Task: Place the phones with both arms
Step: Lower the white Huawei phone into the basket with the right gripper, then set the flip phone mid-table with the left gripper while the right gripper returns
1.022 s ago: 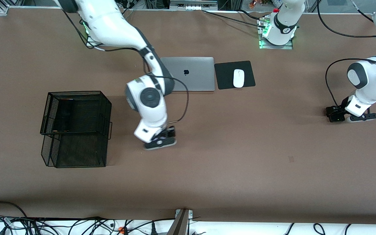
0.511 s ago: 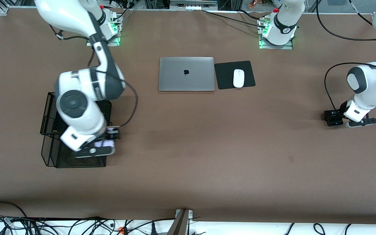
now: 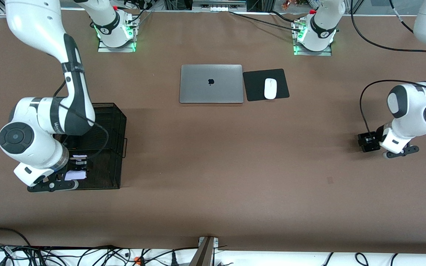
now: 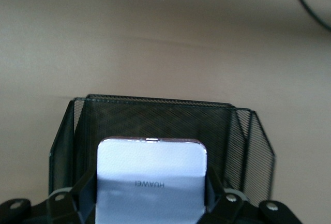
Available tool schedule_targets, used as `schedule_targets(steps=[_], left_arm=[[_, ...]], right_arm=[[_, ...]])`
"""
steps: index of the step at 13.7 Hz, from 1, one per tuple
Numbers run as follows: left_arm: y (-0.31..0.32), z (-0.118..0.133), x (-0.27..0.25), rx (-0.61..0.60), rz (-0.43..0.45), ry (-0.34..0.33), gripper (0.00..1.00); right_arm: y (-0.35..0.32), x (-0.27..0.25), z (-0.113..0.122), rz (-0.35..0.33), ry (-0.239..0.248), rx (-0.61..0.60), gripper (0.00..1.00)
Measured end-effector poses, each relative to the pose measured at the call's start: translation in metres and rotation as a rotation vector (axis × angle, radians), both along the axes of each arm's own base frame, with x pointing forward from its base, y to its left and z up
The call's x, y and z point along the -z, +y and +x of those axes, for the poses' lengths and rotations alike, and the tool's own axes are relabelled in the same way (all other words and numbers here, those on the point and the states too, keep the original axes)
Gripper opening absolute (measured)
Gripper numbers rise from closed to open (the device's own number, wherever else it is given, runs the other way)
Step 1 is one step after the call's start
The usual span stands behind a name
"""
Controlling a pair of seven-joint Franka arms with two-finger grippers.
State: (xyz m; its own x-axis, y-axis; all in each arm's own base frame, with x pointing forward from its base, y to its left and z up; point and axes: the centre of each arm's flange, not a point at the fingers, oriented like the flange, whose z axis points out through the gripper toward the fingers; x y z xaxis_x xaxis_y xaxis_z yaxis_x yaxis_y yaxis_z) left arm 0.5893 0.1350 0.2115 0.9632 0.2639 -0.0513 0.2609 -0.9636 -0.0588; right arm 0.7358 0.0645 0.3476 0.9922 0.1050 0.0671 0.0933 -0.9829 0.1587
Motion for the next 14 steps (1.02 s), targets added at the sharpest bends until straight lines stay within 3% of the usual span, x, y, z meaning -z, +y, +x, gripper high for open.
schedule_targets(steps=[5,9,14], left_arm=[[-0.148,0.033,0.009,0.044,0.01,0.036,0.81],[-0.266,0.044,0.034,0.03,0.013,0.025,0.81],[-0.383,0.044,0.024,-0.016,-0.03,0.008,0.81]], right_arm=[[-0.029,0.046,0.01,0.068,-0.018,0.079,0.85],[-0.039,0.067,0.007,0.125,0.01,0.132,0.85],[-0.048,0.092,-0.002,0.121,0.054,0.152,0.85]])
